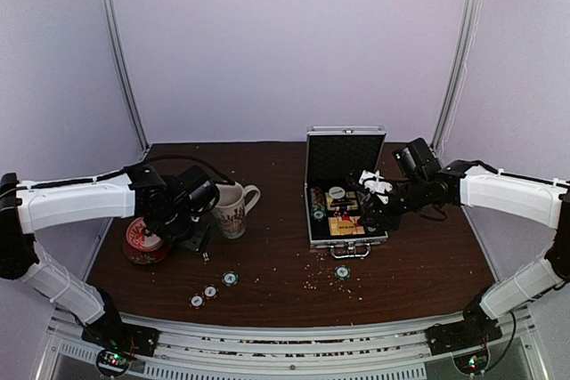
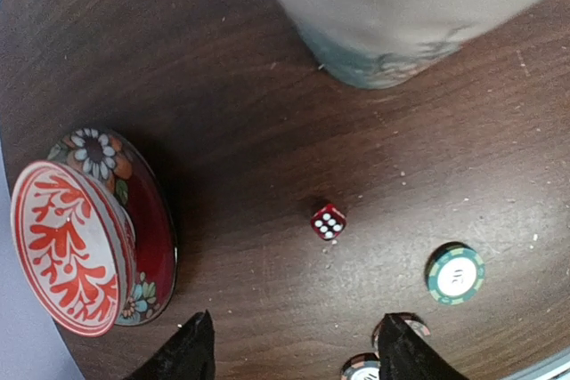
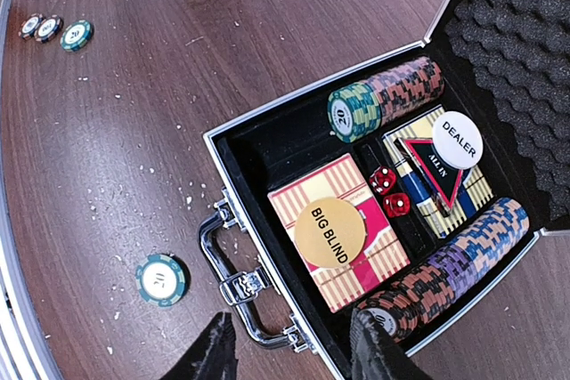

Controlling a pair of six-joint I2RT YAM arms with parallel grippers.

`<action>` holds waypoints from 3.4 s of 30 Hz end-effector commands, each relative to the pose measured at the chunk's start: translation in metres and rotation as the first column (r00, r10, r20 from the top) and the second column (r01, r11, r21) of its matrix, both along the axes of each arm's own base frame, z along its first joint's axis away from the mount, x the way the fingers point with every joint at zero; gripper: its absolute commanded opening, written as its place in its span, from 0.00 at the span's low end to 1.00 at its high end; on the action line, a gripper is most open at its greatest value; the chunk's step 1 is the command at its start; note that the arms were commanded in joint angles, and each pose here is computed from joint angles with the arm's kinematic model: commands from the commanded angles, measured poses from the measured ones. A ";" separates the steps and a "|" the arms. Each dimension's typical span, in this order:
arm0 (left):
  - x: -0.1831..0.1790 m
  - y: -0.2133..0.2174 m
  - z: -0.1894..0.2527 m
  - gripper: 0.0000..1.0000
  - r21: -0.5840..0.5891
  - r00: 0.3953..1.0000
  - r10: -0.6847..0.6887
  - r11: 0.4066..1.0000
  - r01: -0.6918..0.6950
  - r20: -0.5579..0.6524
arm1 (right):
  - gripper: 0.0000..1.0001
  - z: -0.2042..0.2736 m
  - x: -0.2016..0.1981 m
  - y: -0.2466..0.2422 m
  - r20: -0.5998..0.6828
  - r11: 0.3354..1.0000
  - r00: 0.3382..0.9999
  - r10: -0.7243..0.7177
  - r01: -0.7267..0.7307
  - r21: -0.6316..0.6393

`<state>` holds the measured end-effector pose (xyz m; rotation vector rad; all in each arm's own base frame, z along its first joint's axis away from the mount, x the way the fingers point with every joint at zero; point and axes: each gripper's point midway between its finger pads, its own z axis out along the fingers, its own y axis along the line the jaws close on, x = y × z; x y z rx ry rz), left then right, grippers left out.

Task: Pack up texas hold em set

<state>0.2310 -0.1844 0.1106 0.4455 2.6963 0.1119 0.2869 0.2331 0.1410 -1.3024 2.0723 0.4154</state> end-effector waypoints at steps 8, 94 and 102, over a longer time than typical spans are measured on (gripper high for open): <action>0.016 -0.006 -0.058 0.62 -0.050 0.985 0.120 0.991 -0.127 -0.121 | 0.46 -0.006 0.001 -0.005 0.028 0.999 0.999 0.016 -0.015 -0.028; 0.090 -0.362 0.034 0.19 -0.430 0.848 -0.426 0.733 0.527 0.315 | 0.48 -0.002 0.043 -0.063 0.093 0.965 0.964 -0.250 0.256 -0.060; 0.117 -0.399 0.019 0.19 -0.468 0.834 -0.386 0.697 0.543 0.393 | 0.48 0.009 0.050 -0.078 0.140 0.949 0.941 -0.307 0.314 -0.032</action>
